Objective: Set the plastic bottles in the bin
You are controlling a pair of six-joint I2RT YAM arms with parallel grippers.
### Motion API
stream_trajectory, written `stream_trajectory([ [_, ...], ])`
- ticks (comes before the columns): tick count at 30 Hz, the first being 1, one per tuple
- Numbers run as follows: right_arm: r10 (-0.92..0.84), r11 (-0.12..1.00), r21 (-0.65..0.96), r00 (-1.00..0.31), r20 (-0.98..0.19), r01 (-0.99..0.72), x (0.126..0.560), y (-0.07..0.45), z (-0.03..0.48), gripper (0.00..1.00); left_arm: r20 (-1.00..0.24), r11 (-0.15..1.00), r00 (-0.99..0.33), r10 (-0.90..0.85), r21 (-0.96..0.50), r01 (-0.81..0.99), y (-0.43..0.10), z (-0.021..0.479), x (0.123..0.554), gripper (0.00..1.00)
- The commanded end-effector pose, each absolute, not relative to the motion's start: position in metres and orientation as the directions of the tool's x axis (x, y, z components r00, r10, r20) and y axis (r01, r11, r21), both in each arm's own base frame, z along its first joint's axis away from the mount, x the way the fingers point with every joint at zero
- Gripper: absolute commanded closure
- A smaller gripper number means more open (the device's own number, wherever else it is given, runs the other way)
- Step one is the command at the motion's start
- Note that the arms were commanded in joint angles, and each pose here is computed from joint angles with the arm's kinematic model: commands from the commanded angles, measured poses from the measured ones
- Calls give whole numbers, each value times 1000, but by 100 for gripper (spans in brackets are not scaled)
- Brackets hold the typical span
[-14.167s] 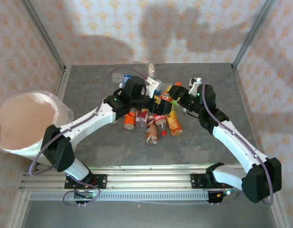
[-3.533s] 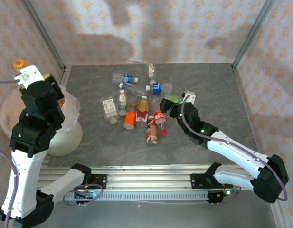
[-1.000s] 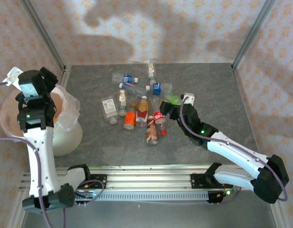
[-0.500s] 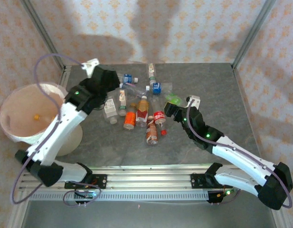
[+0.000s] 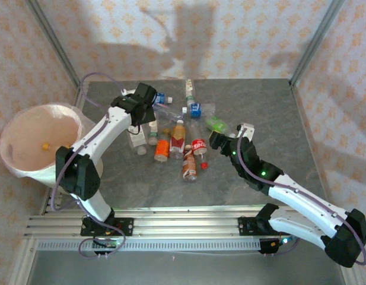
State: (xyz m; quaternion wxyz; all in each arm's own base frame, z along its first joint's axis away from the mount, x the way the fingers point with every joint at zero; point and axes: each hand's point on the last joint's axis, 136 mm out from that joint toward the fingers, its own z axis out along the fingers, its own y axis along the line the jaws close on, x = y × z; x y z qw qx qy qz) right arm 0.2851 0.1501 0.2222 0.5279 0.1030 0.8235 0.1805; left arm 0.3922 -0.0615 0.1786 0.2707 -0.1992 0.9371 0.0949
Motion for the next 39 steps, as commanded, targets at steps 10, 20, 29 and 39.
stream_trajectory([
  [10,356,923,384,-414,-838,16,284,140,220,1,-414,940,-859,-301,23,-340,-57,107,397,0],
  [20,346,926,377,-424,-837,10,283,141,220,1,-372,931,-861,-347,-22,-366,-48,73,398,0],
  [29,338,926,377,-424,-840,-9,284,145,221,1,-322,940,-885,-335,-49,-338,-57,45,404,0],
  [39,337,925,380,-435,-835,-14,284,147,217,1,-323,950,-894,-311,-84,-301,-65,48,405,7],
])
